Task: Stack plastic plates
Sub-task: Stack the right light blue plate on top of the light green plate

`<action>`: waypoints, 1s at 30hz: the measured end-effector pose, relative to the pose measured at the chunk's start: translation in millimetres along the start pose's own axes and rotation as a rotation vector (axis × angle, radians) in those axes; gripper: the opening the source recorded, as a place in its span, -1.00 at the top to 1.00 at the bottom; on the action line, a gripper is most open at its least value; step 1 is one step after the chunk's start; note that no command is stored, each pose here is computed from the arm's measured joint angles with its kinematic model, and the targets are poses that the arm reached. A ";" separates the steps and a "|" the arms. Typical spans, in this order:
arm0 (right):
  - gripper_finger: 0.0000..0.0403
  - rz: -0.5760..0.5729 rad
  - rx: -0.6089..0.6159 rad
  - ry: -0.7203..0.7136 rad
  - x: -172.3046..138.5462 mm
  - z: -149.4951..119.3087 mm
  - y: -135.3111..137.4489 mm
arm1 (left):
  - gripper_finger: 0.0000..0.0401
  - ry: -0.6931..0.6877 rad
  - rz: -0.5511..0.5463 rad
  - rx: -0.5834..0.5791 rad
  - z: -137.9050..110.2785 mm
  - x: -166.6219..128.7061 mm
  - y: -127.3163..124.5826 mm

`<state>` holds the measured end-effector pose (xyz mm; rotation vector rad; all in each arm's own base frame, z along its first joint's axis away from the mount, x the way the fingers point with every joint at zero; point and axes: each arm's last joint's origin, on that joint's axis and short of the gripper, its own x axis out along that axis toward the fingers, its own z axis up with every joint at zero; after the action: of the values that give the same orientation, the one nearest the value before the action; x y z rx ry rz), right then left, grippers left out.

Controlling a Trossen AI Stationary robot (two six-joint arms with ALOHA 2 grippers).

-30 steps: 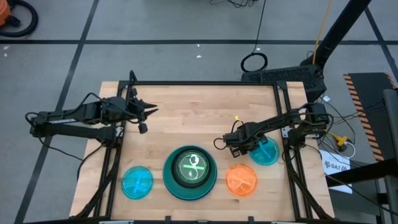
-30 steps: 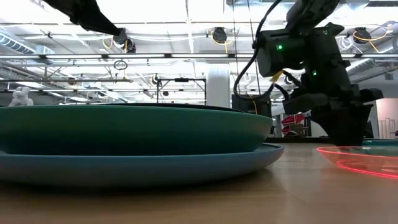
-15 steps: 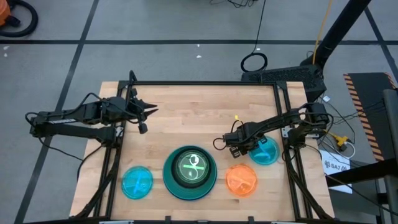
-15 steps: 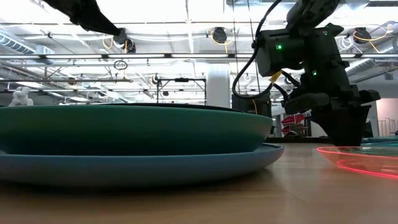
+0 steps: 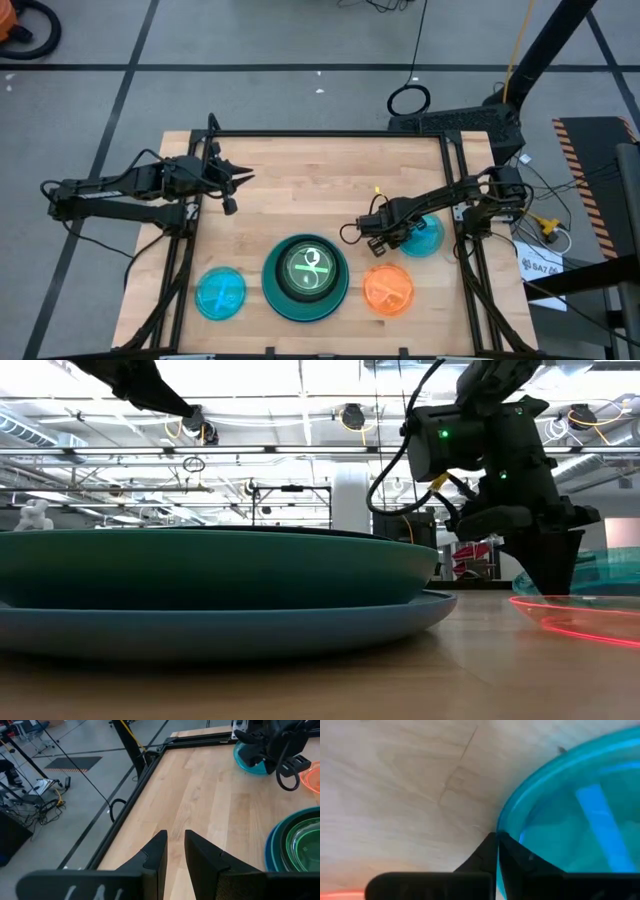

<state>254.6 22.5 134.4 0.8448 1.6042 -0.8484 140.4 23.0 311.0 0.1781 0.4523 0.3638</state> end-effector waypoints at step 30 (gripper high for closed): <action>1.00 0.258 -1.043 -0.668 -135.1 -9.8 88.5 | 0.63 0.000 -0.001 0.001 0.0 0.0 -0.1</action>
<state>348.7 61.8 259.9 -0.0132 1.0633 -0.0098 140.5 22.9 311.1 0.1789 0.4522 0.3629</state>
